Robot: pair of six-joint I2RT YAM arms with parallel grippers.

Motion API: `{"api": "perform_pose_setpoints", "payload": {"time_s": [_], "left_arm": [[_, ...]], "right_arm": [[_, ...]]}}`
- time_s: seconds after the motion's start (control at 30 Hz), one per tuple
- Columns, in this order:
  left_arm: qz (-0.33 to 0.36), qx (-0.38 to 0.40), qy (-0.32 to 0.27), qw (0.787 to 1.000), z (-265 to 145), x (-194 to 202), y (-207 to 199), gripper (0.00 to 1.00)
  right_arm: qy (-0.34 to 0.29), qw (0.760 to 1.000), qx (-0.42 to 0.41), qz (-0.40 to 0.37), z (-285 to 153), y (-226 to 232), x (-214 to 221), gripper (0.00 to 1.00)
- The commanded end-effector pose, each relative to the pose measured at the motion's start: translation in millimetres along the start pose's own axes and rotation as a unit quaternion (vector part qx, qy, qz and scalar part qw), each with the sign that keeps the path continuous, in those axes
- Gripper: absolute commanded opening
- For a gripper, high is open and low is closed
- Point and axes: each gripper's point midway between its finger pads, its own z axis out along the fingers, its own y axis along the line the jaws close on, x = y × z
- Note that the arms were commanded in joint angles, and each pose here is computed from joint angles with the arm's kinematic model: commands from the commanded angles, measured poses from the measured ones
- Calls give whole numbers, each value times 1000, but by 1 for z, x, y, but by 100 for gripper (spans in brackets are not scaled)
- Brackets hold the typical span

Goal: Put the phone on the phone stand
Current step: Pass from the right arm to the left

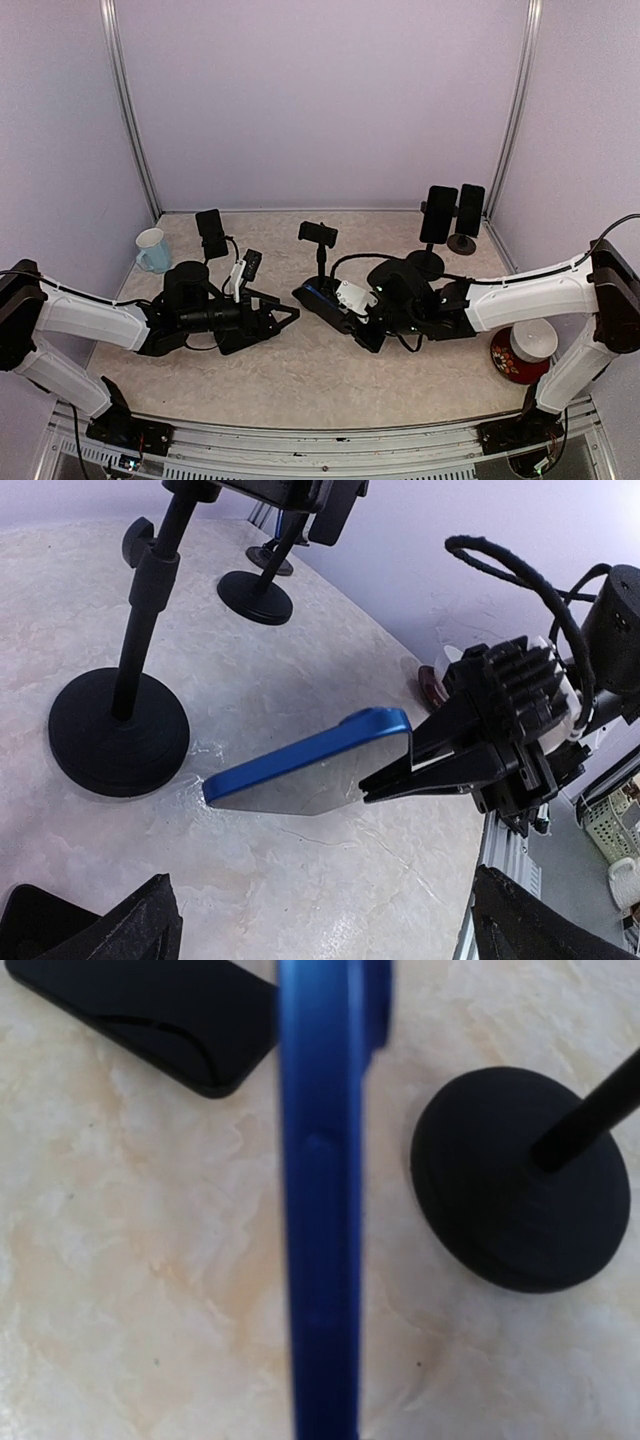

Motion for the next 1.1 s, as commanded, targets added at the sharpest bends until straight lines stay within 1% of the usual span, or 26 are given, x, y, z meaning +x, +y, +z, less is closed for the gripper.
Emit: {"api": "perform_pose_setpoints", "payload": {"time_s": [0.0,0.2,0.4,0.63,0.93,1.07], "left_arm": [[-5,3,-42,999,0,-23,-7,99],[-17,-8,-60,998,0,-30,-4,99],[-19,29,-83,996,-2,-42,-19,99],[-19,82,-79,993,4,-41,-38,99],[-30,100,-90,990,5,-45,-45,99],[-35,100,-96,990,6,-47,-45,99]], "right_arm": [[-73,996,41,-10,-20,-5,-43,0],[-116,992,50,-20,-35,6,-60,0],[-127,990,63,-28,-37,13,-67,0],[-127,989,66,-35,-32,21,-72,0],[-100,988,107,-38,-22,14,-65,0],[-100,988,114,-42,-21,16,-66,0]]}}
